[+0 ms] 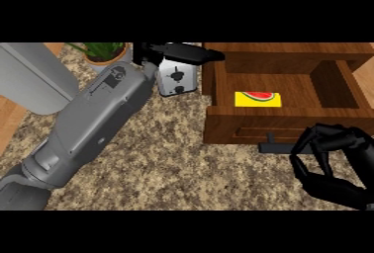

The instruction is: Pick up the cup, place it into the drawer and close the drawer

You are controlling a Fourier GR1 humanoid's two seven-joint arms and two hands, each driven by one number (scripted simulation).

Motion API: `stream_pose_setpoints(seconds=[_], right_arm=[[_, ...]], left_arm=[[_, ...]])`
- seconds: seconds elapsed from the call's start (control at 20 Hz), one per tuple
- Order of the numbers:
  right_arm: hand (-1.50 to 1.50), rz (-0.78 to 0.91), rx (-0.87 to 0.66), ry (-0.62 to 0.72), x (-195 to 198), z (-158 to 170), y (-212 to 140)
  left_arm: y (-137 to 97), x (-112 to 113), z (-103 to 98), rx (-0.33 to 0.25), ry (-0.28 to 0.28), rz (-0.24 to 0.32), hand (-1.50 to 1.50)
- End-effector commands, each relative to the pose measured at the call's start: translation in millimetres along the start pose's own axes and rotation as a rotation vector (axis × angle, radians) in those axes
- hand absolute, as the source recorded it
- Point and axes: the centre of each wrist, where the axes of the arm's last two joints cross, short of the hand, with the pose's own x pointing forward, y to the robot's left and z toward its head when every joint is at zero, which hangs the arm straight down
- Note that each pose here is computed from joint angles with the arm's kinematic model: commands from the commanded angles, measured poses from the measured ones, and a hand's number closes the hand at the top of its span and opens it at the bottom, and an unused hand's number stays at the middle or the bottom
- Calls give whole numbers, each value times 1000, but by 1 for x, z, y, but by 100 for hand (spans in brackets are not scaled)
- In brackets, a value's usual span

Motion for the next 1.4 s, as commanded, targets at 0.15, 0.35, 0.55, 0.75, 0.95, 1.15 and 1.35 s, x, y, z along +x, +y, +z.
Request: stream_pose_setpoints(seconds=[0.15,0.35,0.55,0.75,0.95,1.15,1.35], right_arm=[[150,156,12,51,-14,-22,27],[150,332,97,66,-44,-37,27],[150,496,201,90,-65,-45,55],[150,602,225,110,-84,-59,70],[150,633,234,144,-117,-83,81],[150,611,221,138,-129,-125,95],[150,591,226,167,-155,-127,95]], left_arm=[[66,-3,33,29,9,22,-150],[73,-20,57,47,19,48,-150],[117,-7,61,50,23,27,-150],[131,-21,97,49,29,36,-150],[153,3,100,62,25,51,-150],[160,-17,118,83,33,49,-150],[173,-6,129,75,6,55,-150]])
